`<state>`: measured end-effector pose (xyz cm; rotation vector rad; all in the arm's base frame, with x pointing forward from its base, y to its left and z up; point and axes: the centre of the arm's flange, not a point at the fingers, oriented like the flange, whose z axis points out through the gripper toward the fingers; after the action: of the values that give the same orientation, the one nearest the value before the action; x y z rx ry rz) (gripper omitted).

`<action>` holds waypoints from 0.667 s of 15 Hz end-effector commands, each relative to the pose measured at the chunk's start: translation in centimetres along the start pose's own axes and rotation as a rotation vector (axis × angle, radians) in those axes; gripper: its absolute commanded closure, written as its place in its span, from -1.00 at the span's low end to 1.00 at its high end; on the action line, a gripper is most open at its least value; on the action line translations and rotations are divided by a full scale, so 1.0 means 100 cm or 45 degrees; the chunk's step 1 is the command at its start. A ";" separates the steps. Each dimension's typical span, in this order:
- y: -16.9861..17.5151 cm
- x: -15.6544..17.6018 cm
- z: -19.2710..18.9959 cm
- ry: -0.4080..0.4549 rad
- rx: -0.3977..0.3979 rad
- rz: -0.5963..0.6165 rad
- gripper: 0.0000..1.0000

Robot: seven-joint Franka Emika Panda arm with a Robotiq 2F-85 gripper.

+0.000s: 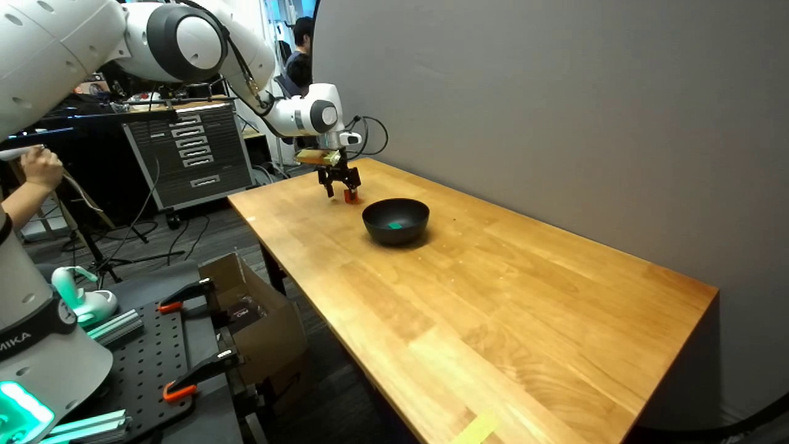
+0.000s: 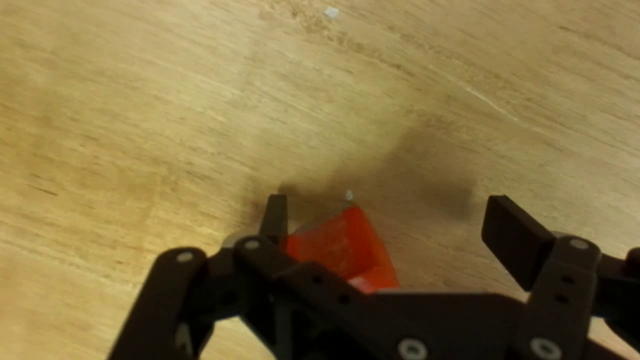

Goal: Place the blocks inside the black bowl

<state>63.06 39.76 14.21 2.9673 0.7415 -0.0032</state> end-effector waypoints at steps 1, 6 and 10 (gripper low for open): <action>0.010 0.029 0.001 0.014 0.002 -0.031 -1.00; 0.020 0.036 -0.005 0.038 -0.025 -0.043 0.02; 0.032 0.021 -0.012 0.009 -0.057 -0.002 0.38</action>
<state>65.69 38.93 14.55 2.9526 0.7587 0.0327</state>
